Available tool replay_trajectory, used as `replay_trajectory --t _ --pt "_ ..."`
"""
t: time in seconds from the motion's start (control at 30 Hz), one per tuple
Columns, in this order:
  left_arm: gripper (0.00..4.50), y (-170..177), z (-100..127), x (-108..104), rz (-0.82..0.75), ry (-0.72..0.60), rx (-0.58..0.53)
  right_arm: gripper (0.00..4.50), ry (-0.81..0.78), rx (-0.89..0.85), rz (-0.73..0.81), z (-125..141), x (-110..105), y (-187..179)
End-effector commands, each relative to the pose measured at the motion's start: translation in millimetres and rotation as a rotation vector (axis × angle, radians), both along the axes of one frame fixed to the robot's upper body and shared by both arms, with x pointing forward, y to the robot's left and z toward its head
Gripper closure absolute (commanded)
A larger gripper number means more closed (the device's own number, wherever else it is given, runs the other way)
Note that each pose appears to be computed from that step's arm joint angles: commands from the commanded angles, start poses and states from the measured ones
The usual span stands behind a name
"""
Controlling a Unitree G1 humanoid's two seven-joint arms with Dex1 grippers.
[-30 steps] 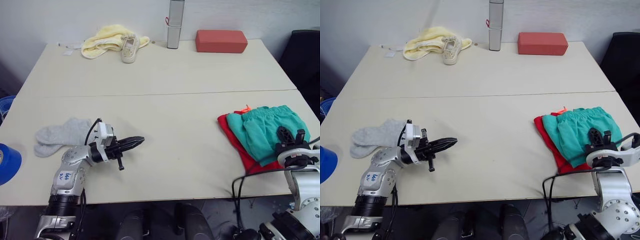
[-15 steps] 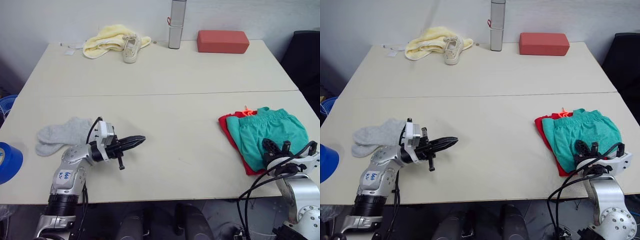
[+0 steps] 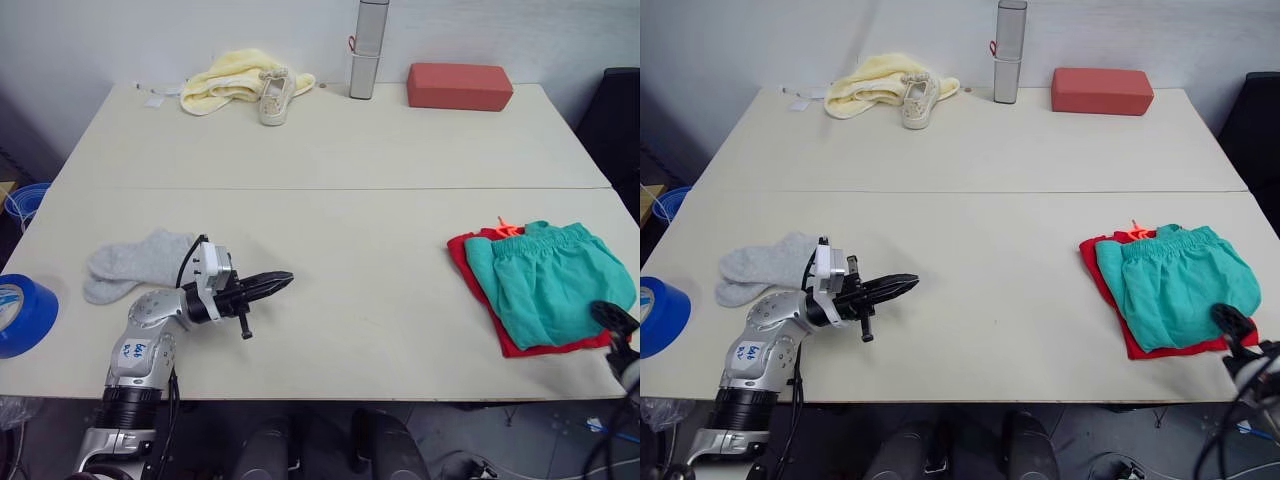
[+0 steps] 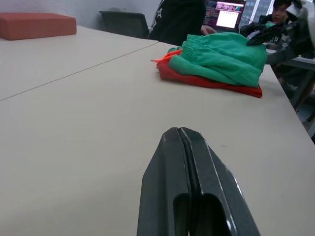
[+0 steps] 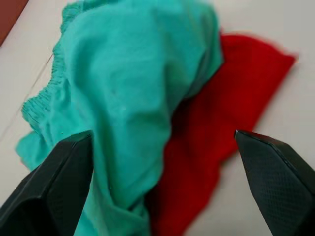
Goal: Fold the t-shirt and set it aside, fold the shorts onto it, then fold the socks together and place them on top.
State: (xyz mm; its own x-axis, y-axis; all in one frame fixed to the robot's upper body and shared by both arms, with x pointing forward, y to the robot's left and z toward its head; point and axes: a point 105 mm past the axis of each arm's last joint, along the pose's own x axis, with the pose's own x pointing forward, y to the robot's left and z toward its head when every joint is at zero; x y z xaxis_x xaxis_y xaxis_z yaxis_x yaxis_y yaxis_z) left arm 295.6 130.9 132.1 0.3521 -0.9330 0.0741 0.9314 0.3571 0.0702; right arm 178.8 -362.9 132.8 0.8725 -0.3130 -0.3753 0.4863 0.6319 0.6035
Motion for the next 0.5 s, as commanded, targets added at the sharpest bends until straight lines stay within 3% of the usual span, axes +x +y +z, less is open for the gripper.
replay_trajectory --t 0.03,0.17,0.33,0.5 --pt "4.5 -2 10 1 -0.009 -0.049 0.002 0.03 -0.017 -0.112 0.022 11 -14 -16" --pt "4.5 -1 13 -1 -0.004 -0.056 0.009 0.03 -0.243 -0.474 0.083 65 -18 -32" --pt "4.5 2 13 -3 0.005 -0.051 0.018 0.03 -0.464 -0.636 0.165 112 10 -21" --pt "4.5 2 16 -5 0.021 -0.052 0.012 0.03 -0.503 -0.742 0.33 106 46 12"
